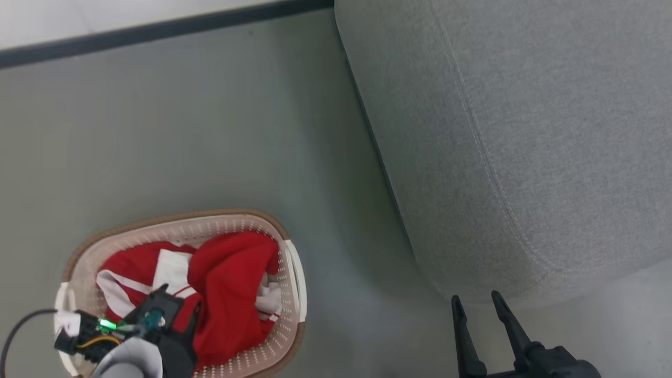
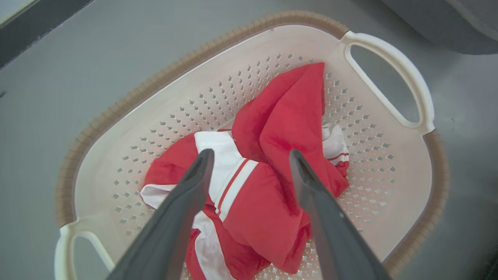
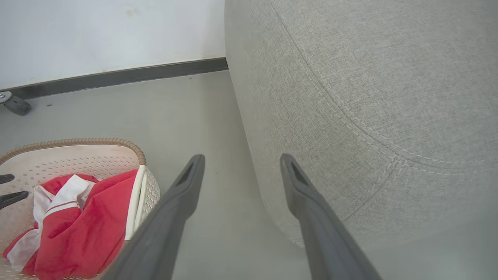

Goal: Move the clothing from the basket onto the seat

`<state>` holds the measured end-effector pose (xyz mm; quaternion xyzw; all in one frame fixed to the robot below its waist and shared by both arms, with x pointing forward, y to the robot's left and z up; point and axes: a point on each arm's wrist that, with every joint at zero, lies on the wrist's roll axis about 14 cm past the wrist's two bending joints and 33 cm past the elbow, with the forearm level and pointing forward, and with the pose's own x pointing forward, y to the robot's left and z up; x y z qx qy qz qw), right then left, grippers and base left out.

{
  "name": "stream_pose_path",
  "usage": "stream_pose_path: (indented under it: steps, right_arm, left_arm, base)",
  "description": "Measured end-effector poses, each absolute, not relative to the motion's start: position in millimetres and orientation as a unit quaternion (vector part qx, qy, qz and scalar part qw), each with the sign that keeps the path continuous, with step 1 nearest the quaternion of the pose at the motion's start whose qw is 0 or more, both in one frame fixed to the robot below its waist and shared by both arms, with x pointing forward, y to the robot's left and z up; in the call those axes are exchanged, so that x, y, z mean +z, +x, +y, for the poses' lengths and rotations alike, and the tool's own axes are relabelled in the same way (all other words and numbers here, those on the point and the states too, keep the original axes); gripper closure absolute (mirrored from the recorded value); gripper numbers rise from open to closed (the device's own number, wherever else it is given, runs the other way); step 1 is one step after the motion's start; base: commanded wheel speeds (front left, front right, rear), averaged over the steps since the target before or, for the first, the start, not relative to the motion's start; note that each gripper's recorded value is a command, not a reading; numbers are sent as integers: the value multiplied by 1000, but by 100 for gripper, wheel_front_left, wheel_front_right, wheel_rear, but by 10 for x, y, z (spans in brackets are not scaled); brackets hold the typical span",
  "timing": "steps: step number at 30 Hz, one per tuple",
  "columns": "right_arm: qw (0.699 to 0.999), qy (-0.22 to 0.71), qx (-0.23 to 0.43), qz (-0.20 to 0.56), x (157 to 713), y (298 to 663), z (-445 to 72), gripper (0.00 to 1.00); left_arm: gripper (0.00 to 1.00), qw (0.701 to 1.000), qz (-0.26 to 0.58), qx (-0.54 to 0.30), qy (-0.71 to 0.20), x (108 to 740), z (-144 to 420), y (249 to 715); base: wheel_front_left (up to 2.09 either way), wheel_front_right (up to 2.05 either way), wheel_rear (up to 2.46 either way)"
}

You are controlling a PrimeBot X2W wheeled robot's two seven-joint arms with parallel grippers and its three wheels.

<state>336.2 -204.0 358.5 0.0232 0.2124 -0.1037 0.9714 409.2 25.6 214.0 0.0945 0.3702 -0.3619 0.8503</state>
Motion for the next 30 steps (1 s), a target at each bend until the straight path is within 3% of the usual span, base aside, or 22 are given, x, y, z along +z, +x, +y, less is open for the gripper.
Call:
stream_pose_path:
  steps: [13, 23, 30]
  right_arm:
    - [963, 29, -90, 253, 3233, 3535, -1935, 0]
    - [961, 39, -53, 268, 3046, 3659, -1698, 0]
    - [957, 50, -59, 280, 2960, 3643, -1703, 0]
  left_arm:
    - [0, 792, 536, -291, 16, 1409, 132, 3933]
    - [0, 764, 590, -254, 68, 1101, 487, 3928]
    - [0, 746, 620, -237, 54, 975, 502, 3829]
  base:
    - [0, 0, 0]
    - [0, 0, 0]
    - [0, 0, 0]
